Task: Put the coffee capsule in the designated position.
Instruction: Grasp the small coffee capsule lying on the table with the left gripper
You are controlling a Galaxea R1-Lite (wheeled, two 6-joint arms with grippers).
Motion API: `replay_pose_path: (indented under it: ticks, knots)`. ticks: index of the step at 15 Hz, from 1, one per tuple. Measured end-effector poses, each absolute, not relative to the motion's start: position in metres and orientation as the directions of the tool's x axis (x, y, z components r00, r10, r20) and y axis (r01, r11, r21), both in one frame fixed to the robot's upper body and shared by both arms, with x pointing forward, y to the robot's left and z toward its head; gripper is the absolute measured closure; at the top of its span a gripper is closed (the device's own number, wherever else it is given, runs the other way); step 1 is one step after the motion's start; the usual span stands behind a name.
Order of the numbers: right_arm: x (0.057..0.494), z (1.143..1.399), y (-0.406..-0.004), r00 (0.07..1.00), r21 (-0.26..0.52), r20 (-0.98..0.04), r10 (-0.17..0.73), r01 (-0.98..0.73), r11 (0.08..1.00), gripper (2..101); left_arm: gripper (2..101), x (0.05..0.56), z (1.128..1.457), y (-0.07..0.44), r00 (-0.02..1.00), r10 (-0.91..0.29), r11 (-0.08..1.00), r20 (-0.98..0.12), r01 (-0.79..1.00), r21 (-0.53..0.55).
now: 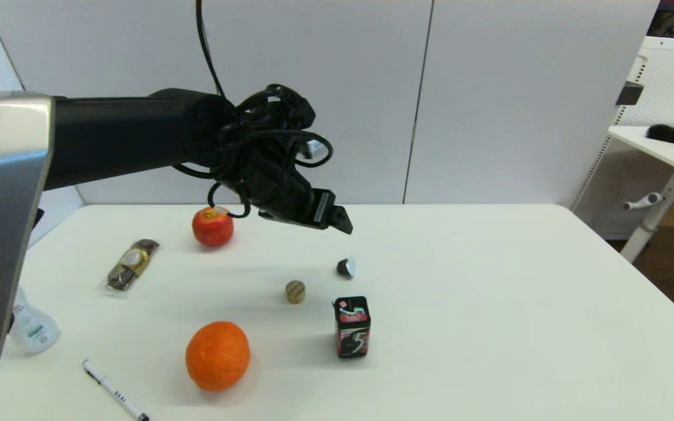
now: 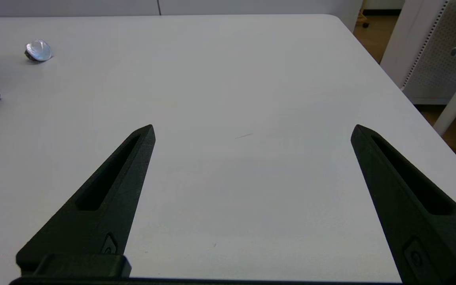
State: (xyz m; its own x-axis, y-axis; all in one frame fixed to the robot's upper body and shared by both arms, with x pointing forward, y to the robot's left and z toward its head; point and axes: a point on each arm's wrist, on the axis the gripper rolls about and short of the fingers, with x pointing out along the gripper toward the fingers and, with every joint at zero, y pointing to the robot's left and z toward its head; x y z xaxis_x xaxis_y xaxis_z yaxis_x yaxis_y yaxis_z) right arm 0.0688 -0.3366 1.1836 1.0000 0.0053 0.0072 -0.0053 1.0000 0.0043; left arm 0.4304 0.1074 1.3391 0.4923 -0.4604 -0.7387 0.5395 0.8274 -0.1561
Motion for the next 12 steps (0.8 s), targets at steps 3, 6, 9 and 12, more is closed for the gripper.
replay_pose_path:
  ticks: [3, 6, 9, 12]
  knots:
    - [0.069, 1.184, -0.337, 1.000, 0.005, 0.007, 0.005, -0.005, 1.000, 4.3, 5.4, 0.430, 1.326, 0.095, 0.466, -0.451, 0.820, -0.761, 0.553, -0.148]
    - [0.069, 1.184, -0.337, 1.000, 0.005, 0.007, 0.006, -0.006, 1.000, 4.3, 5.4, 0.428, 1.312, 0.082, 0.476, -0.396, 0.835, -0.785, 0.543, -0.091]
    - [0.069, 1.184, -0.337, 1.000, 0.005, 0.007, 0.006, -0.006, 1.000, 4.3, 5.4, 0.428, 1.300, 0.071, 0.504, -0.329, 0.859, -0.799, 0.510, -0.032]
    - [0.069, 1.184, -0.337, 1.000, 0.004, 0.007, 0.006, -0.006, 1.000, 4.3, 5.4, 0.428, 1.291, 0.059, 0.506, -0.342, 0.861, -0.792, 0.506, -0.048]
